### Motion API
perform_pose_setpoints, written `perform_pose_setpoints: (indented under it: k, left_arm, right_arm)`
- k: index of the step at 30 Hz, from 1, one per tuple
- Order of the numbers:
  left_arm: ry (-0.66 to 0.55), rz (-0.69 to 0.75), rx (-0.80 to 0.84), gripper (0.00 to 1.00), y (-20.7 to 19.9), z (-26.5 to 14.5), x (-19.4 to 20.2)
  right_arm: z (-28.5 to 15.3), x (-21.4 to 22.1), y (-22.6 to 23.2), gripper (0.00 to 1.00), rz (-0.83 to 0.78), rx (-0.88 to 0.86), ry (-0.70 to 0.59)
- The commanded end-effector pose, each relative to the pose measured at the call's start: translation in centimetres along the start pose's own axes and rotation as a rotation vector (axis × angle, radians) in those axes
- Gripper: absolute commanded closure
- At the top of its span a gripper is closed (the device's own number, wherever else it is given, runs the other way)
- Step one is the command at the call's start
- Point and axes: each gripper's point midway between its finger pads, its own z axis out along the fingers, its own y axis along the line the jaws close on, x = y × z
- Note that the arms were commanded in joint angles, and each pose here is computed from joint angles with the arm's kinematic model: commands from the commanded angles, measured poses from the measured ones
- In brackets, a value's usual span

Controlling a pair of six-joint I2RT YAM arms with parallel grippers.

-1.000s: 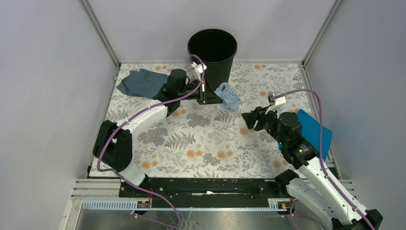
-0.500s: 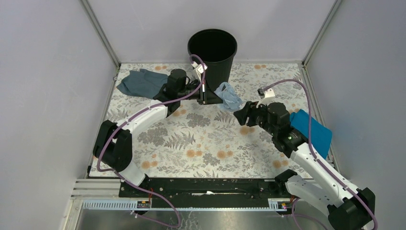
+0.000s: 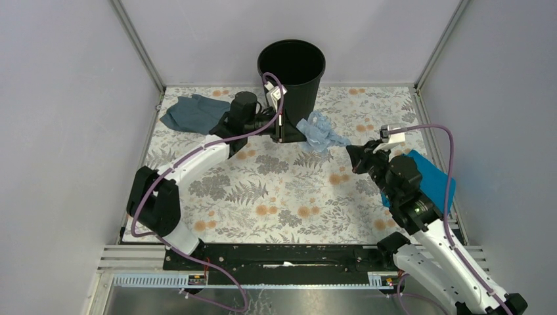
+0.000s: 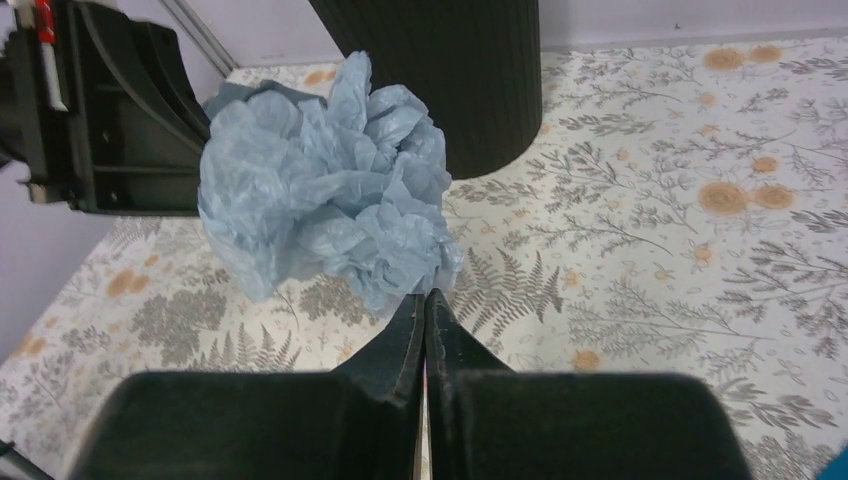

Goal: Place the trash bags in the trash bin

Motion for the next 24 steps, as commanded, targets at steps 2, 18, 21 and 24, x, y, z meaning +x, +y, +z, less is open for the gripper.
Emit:
perform_pose_setpoints:
  k: [2,18,21,24]
  left_arm:
    - [-0.054,0.174,-0.002,0.81,-3.2,-1.3,-2.8]
    - [-0.108,-0.017,-0.415,0.88,0.5,-11.2,8.6]
    - [-0.089,-0.065,-0.390,0.67,0.4,-11.4,10.4]
    - [-0.064,-0.089,-0.382,0.46,0.4,-11.5,11.5]
  right_arm:
    - [-1.6,2.0,-0.6,1.00,-0.097,-0.007,0.096]
    - [-3.5,3.3,2.6,1.00,-0.005,-0.169,0.212]
    - [-3.3,4.8,4.5,1.00,0.007,-0.274,0.306]
    - [-3.2,6.4,5.8,1.00,0.006,-0.365,0.383]
